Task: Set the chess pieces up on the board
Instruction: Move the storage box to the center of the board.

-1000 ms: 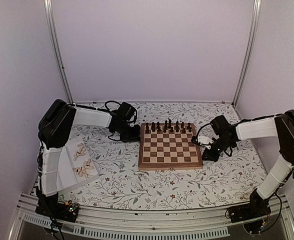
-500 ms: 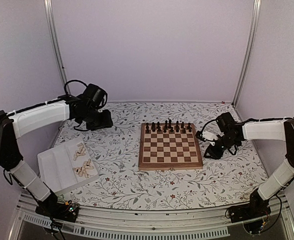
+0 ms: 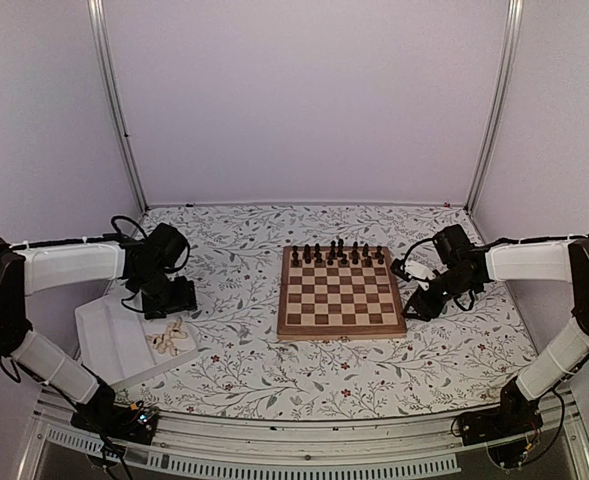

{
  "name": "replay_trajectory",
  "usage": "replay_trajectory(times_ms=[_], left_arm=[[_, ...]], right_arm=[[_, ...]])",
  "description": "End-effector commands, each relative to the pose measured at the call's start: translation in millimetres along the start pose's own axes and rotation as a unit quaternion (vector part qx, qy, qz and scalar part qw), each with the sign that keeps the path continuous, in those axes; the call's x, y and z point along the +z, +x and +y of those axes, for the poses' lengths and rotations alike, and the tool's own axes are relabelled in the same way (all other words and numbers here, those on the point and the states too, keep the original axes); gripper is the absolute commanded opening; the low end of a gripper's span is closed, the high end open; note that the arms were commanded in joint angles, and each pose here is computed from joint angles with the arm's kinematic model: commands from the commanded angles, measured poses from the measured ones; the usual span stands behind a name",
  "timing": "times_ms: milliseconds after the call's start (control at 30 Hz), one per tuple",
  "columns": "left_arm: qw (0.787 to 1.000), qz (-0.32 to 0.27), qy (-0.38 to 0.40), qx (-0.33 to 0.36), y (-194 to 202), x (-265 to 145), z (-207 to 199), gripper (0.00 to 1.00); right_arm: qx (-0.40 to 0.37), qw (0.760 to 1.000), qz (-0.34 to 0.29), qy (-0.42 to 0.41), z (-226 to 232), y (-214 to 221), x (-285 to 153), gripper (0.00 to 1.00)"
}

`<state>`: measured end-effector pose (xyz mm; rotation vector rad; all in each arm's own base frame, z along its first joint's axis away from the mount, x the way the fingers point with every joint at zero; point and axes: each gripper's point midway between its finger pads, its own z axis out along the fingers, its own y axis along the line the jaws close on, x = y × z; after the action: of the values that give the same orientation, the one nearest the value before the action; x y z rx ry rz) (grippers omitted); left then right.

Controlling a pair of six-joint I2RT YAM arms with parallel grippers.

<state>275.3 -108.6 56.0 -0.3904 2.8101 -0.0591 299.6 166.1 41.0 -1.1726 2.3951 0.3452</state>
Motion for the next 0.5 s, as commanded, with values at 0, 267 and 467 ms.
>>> replay_trajectory(times_ms=[0, 267, 467], left_arm=[[0.999, 0.002, 0.048, -0.006, -5, 13, -19, 0.76], [0.998, -0.019, 0.036, 0.05, -34, 34, -39, 0.73], [0.99, -0.032, 0.093, 0.106, -39, 42, -90, 0.67]], right_arm=[[0.004, 1.0, -0.006, -0.01, 3, 0, 3, 0.52], [0.008, 1.0, 0.0, -0.012, 4, 5, 5, 0.53], [0.008, 1.0, 0.007, -0.014, 5, 8, 7, 0.53]])
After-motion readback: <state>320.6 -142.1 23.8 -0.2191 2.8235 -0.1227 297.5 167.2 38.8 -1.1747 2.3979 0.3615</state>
